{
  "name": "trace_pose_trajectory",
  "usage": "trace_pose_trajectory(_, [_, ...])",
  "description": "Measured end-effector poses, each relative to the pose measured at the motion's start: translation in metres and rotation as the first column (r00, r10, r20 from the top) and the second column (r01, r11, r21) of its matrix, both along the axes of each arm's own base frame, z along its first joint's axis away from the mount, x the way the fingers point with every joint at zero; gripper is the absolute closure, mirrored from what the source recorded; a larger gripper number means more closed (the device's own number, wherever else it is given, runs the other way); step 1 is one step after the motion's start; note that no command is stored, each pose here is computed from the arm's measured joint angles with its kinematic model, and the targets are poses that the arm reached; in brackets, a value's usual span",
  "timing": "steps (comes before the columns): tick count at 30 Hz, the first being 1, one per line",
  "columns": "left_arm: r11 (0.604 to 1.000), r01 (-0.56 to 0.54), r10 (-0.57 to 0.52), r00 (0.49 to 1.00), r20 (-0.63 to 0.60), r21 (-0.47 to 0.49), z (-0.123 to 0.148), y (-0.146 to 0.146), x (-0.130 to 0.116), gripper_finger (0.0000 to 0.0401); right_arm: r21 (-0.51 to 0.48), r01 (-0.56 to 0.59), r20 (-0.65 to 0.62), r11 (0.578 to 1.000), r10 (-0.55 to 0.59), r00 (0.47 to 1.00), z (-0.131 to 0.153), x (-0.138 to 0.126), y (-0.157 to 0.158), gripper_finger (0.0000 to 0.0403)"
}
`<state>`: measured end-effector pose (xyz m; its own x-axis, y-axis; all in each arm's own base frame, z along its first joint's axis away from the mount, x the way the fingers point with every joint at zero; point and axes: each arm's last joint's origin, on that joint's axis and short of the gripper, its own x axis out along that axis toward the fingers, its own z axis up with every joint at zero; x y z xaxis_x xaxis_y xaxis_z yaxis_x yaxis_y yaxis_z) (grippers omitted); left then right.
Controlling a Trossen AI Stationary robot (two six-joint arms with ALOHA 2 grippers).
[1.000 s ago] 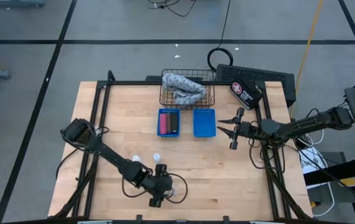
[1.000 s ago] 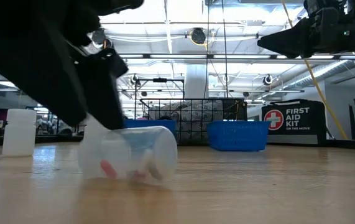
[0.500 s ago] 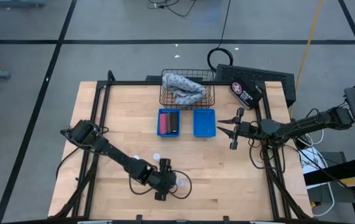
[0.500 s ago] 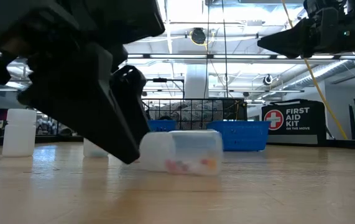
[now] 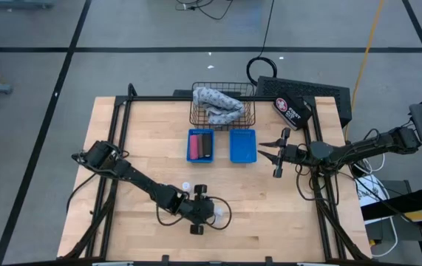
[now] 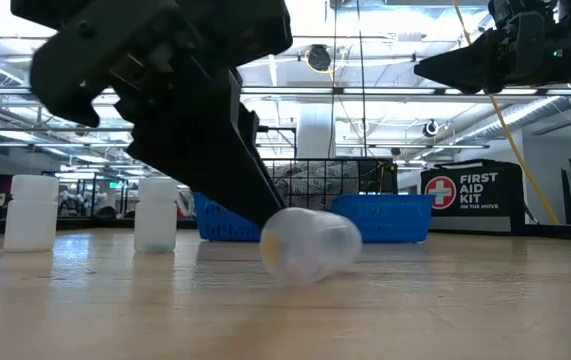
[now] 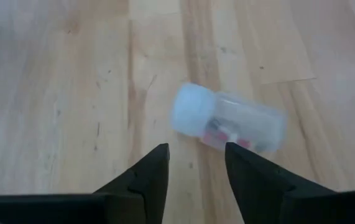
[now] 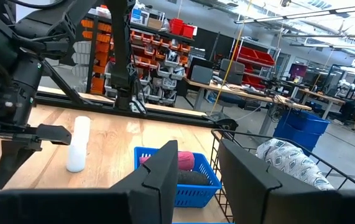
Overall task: Pick & Place Medicine items
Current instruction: Put the bottom white pill bottle into the right blue bin
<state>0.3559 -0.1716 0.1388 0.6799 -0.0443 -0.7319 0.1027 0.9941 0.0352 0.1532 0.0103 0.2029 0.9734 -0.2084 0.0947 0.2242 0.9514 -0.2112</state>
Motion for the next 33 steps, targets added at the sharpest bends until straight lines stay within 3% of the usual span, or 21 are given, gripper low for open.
trace_pose_trajectory(4, [1.0,0.001,-0.001,1.0,-0.001,-0.009,0.0,0.0,0.0,0.0237,0.0,0.0,0.0,1.0,0.0,1.0,0.0,0.0,0.0,0.0298])
trace_pose_trajectory(9, [0.995,-0.034,0.031,0.999,-0.035,-0.095,0.005,0.001,-0.002,0.0223,0.0,0.0,0.0,1.0,0.0,1.0,0.0,0.0,0.0,0.0298])
trace_pose_trajectory(16, [0.973,-0.047,0.037,0.998,-0.048,-0.226,0.008,0.0,0.0,0.0171,0.0,0.0,0.003,1.0,0.0,1.0,0.0,0.0,0.0,0.0298])
trace_pose_trajectory(24, [0.978,-0.045,0.048,0.999,0.011,-0.202,0.01,-0.001,0.003,0.0113,-0.001,0.001,0.002,1.0,-0.001,1.0,0.0,0.0,0.0,0.0298])
trace_pose_trajectory(33, [0.979,-0.06,0.063,0.998,0.006,-0.197,-0.018,-0.006,0.01,0.0114,0.0,0.003,0.002,1.0,-0.003,1.0,0.0,0.0,0.0,0.0298])
